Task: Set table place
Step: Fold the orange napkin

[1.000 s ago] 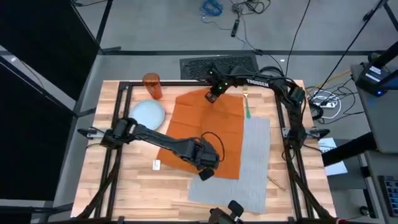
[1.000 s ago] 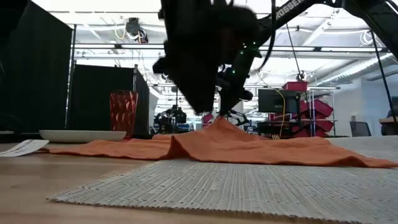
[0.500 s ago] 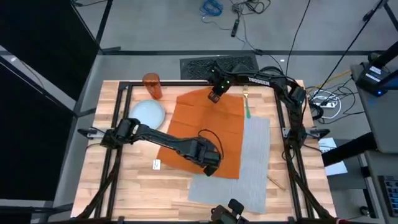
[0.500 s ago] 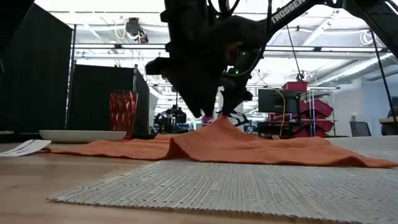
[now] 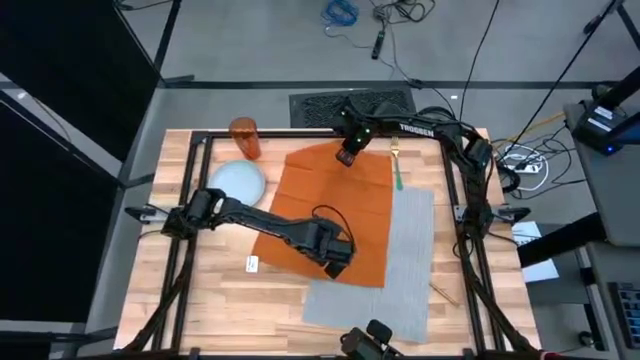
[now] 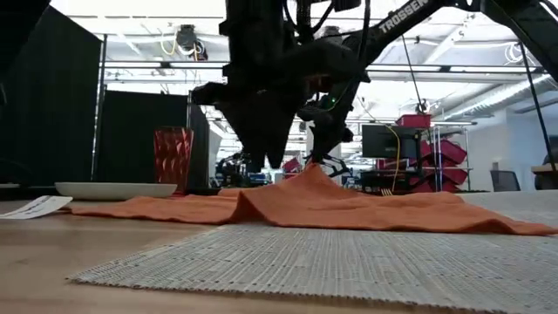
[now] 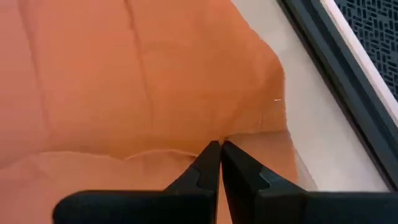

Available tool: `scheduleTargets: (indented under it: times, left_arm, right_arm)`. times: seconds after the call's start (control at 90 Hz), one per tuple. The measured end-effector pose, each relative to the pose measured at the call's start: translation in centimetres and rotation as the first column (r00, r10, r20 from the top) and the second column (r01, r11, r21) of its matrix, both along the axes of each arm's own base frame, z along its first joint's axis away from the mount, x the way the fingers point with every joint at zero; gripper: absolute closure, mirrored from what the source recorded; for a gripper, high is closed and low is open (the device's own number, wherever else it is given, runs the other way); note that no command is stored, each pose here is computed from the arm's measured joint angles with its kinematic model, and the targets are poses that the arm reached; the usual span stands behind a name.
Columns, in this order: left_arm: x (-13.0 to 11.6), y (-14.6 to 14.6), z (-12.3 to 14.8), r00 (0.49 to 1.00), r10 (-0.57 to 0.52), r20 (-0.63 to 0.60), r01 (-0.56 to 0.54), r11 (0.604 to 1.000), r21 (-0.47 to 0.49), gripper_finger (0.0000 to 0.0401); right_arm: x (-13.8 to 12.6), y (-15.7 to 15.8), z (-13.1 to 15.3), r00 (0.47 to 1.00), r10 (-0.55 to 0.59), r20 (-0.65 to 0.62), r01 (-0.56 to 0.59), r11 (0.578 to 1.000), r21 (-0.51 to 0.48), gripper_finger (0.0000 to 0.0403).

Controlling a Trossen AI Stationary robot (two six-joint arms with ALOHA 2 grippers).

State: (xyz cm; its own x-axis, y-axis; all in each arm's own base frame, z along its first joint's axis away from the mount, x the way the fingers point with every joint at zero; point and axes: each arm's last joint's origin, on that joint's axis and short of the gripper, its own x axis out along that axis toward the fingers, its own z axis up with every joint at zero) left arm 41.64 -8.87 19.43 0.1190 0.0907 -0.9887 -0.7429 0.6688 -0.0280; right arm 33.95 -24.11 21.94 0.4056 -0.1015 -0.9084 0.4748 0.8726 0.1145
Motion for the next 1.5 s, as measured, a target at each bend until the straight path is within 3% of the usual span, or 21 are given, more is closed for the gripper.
scheduleTargets:
  times: [0.344, 1.322, 1.5]
  left_arm:
    - [0.2, -0.8, -0.7, 0.999, 0.007, 0.047, -0.005, 0.999, -0.043, 0.0318]
    - [-0.2, -0.9, -0.8, 1.000, 0.011, 0.011, -0.011, 0.999, -0.038, 0.0318]
    - [0.0, -1.0, -3.0, 1.000, 0.002, -0.002, -0.002, 0.998, -0.061, 0.0318]
  right_arm:
    - [-0.3, -0.2, 0.8, 1.000, 0.001, 0.025, 0.000, 1.000, -0.021, 0.0403]
    - [-0.2, -0.2, 0.9, 0.998, 0.028, 0.047, -0.027, 1.000, -0.011, 0.0403]
    - [-0.2, -0.1, 0.9, 0.998, 0.031, 0.048, -0.031, 0.999, -0.014, 0.0403]
